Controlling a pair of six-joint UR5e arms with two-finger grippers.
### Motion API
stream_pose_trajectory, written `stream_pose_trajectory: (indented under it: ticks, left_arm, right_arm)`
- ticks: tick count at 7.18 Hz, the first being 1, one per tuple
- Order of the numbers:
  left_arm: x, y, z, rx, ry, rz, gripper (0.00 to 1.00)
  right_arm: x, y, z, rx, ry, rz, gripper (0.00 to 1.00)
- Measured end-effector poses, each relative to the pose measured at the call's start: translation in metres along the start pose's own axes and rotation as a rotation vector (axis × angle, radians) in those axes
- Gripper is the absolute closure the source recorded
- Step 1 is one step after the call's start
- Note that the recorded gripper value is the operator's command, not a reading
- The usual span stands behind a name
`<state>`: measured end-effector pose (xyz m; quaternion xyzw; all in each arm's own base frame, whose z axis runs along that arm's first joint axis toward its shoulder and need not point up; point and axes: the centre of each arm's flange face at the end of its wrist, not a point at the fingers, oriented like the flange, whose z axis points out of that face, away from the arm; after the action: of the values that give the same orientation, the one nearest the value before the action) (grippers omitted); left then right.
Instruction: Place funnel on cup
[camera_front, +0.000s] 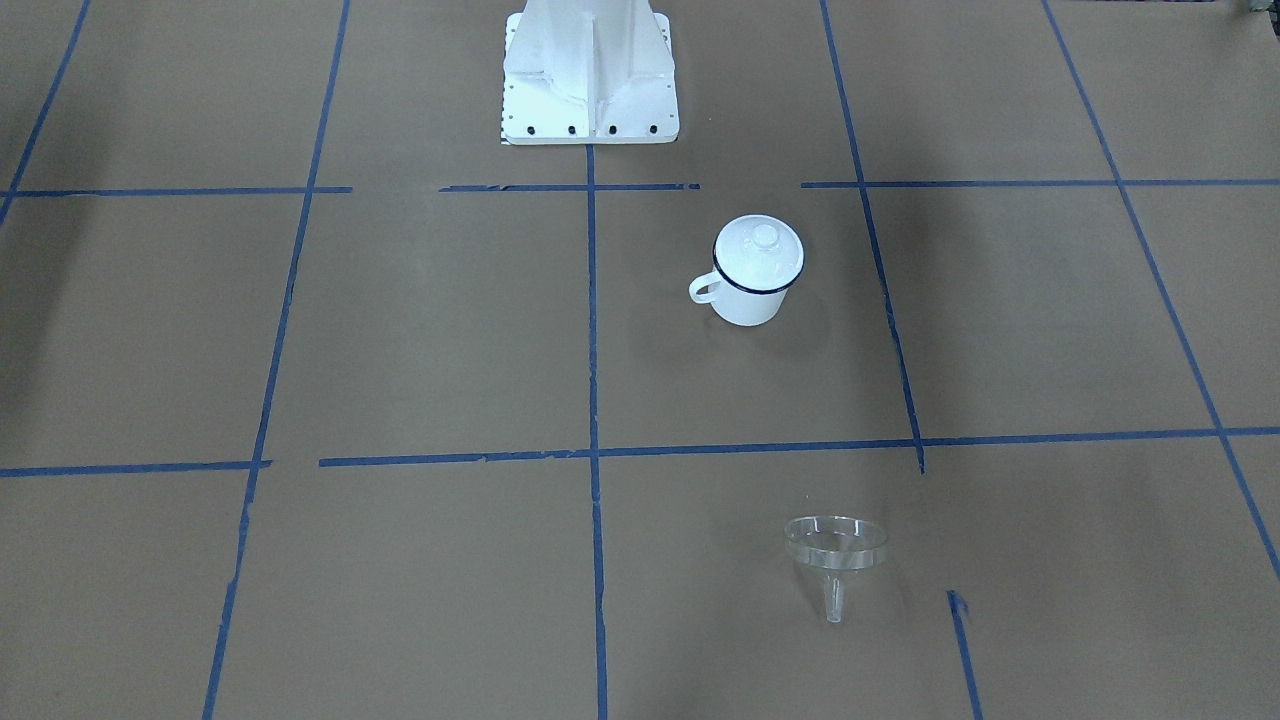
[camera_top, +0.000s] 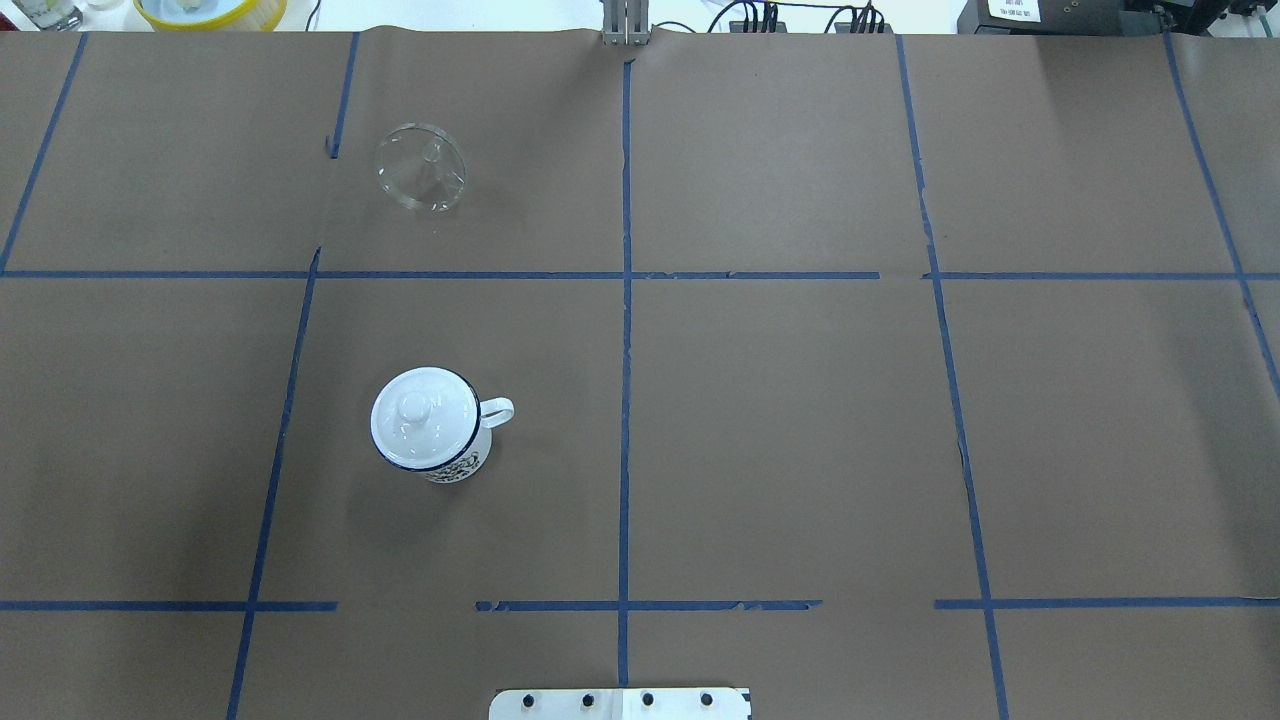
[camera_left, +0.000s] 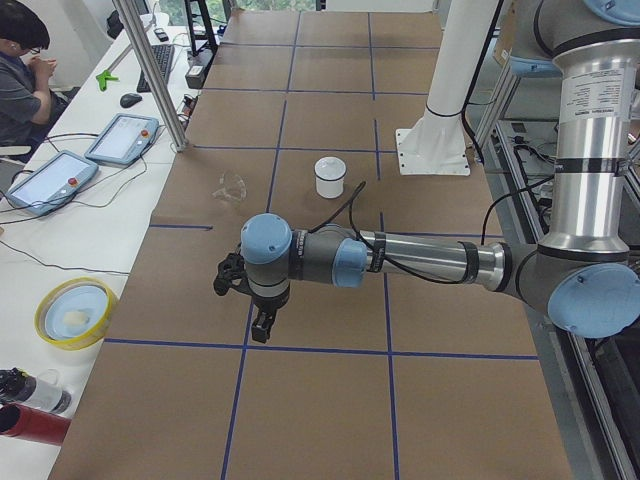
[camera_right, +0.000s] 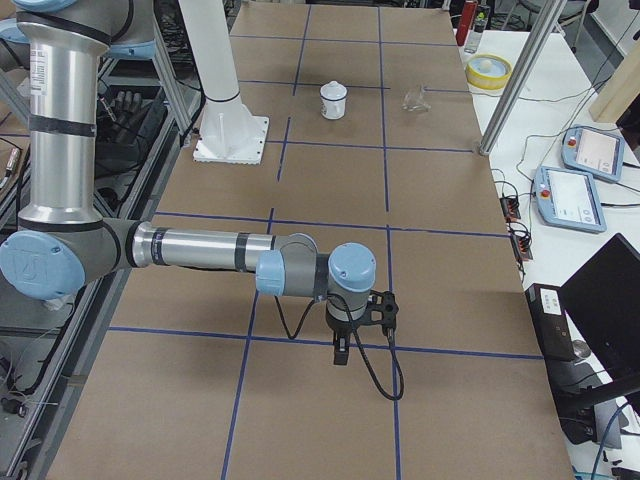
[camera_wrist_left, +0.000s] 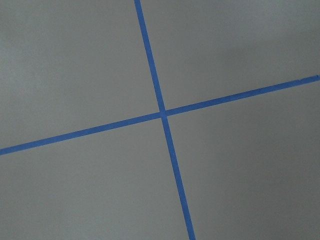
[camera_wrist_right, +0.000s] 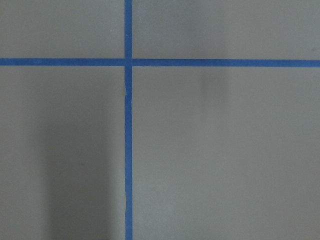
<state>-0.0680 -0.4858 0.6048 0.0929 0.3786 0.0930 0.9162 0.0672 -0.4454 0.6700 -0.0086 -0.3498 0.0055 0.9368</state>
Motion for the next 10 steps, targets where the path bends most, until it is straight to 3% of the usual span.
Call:
stream_pose_trajectory:
  ticks: [3, 5, 7, 8, 10]
  left_arm:
    - [0.016, -0.012, -0.016, 0.031, -0.010, 0.031, 0.00]
    - [0.047, -0.069, -0.054, 0.143, -0.026, 0.120, 0.00]
    - [0.067, -0.091, -0.072, 0.246, -0.005, 0.082, 0.00]
    - [0.093, -0.099, -0.057, 0.255, 0.035, 0.075, 0.00]
    - [0.195, -0.119, -0.011, 0.194, 0.121, -0.028, 0.00]
  right_arm:
    - [0.000, 0.000, 0.000, 0.000, 0.000, 0.000, 0.00]
    - [0.000, 0.000, 0.000, -0.001, 0.000, 0.001, 0.00]
    - [0.000, 0.000, 0.000, -0.001, 0.000, 0.000, 0.00]
    - [0.000, 0.000, 0.000, 0.000, 0.000, 0.000, 0.00]
    - [0.000, 0.000, 0.000, 0.000, 0.000, 0.000, 0.00]
